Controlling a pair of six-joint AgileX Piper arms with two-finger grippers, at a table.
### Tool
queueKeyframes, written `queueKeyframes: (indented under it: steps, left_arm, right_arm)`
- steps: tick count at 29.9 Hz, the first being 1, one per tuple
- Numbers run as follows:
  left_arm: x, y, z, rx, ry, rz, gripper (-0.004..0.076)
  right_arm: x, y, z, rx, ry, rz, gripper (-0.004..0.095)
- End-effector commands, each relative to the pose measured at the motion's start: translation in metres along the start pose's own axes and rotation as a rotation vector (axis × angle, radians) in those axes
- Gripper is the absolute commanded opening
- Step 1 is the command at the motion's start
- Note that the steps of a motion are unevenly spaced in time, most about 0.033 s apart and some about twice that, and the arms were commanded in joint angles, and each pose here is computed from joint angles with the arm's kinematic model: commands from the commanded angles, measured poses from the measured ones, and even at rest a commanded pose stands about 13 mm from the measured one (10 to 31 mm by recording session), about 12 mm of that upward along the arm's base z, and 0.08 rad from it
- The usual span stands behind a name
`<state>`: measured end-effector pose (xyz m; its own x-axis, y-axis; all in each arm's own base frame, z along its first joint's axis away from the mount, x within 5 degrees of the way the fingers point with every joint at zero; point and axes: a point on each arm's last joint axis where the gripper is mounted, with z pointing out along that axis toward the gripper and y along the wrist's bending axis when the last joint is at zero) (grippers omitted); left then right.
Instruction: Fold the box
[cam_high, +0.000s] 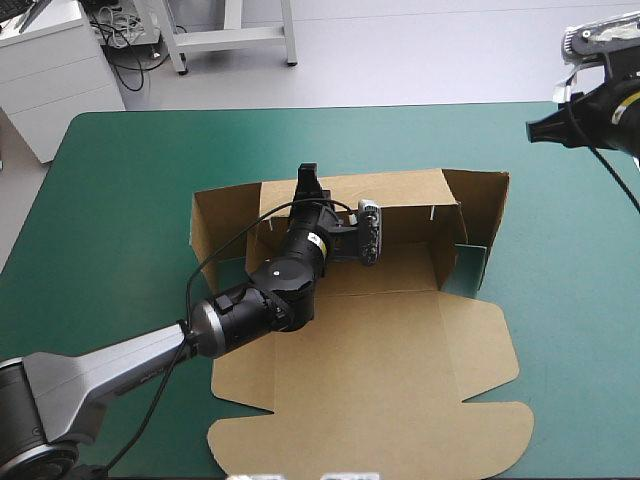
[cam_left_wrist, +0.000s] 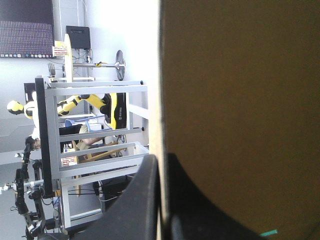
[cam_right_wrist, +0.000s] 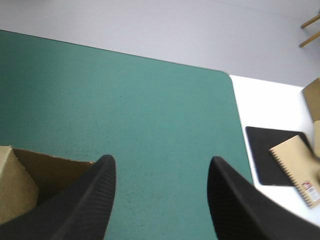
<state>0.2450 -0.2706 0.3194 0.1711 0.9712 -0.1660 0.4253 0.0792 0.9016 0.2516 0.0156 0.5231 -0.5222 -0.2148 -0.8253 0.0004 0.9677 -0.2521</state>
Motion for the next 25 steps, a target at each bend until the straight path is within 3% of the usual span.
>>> queueKeyframes:
  steps: [1, 6, 16, 25]
  left_arm:
    - [-0.001, 0.015, -0.013, -0.048, -0.034, -0.038, -0.0032]
    - [-0.001, 0.015, -0.013, -0.047, -0.037, -0.038, -0.0032]
    - [-0.001, 0.014, -0.013, -0.044, -0.037, -0.039, -0.0032]
    - [-0.001, 0.016, -0.013, -0.061, -0.039, -0.019, -0.0032]
  right_arm:
    - [-0.012, -0.019, 0.018, -0.08, -0.075, 0.077, 0.0504]
    - [-0.009, -0.029, 0.078, -0.184, 0.025, 0.155, 0.0505]
    - [0.001, -0.005, 0.181, -0.372, 0.194, 0.223, 0.0505]
    - [0.013, 0.023, 0.203, -0.391, 0.306, 0.113, 0.0504]
